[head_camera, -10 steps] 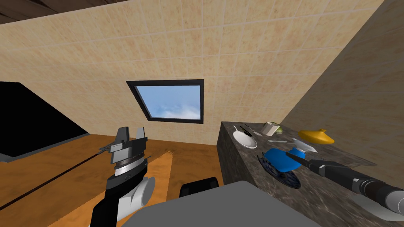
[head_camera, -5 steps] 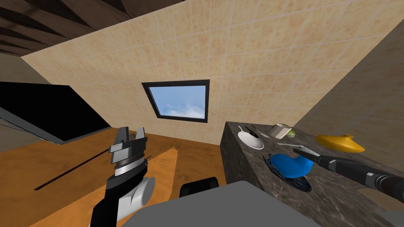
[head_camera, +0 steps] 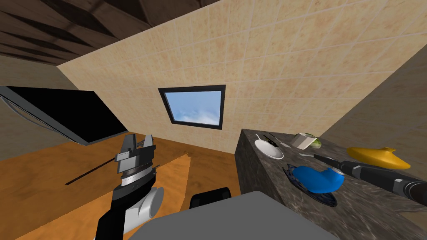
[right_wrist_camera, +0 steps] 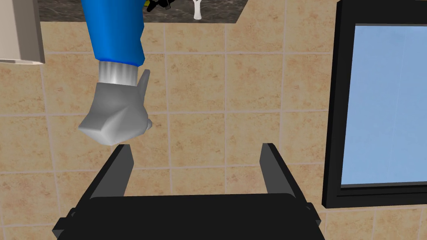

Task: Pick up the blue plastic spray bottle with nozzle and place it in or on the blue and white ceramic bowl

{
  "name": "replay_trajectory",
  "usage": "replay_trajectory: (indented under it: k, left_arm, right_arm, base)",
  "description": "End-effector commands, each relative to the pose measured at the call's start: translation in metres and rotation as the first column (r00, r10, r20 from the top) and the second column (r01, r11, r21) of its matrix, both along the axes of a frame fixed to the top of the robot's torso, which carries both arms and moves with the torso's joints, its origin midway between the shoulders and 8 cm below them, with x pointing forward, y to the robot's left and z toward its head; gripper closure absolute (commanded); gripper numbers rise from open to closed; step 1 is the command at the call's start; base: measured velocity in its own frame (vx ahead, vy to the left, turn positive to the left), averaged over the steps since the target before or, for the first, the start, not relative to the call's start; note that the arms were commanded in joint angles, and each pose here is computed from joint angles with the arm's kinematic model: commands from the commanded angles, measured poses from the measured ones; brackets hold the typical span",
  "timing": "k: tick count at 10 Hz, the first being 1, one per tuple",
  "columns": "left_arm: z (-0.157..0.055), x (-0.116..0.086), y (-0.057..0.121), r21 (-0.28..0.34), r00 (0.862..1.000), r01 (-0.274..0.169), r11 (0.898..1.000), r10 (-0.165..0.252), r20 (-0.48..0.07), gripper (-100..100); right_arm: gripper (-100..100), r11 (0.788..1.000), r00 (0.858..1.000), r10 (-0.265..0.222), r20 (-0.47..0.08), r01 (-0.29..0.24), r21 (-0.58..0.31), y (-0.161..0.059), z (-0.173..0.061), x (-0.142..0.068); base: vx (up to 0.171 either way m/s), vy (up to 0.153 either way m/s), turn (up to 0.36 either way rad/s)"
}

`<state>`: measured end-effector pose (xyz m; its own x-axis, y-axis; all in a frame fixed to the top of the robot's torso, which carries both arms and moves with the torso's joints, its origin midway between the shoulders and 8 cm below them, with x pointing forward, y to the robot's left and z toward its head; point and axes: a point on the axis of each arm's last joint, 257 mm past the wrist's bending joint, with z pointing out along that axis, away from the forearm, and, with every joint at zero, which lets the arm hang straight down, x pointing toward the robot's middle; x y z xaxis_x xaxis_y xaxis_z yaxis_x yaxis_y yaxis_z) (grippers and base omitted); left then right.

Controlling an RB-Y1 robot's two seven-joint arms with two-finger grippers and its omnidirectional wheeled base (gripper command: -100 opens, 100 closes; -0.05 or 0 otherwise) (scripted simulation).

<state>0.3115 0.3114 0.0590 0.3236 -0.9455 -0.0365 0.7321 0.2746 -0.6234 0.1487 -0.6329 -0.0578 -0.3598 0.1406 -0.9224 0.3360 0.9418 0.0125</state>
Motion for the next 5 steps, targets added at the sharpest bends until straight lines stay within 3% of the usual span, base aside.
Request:
replay_trajectory:
  k: [1,5]
  left_arm:
    - [0.0,0.0,0.0,0.0,1.0,0.0,1.0,0.0,0.0,0]
    - [0.0,0.0,0.0,0.0,1.0,0.0,1.0,0.0,0.0,0]
  right_arm:
    - [0,1.0,1.0,0.0,0.0,0.0,0.0,0.0,0.0,0.0]
    - [0,1.0,1.0,0.0,0.0,0.0,0.0,0.0,0.0,0.0]
  base:
    - [0.0,0.0,0.0]
    - [0.0,0.0,0.0]
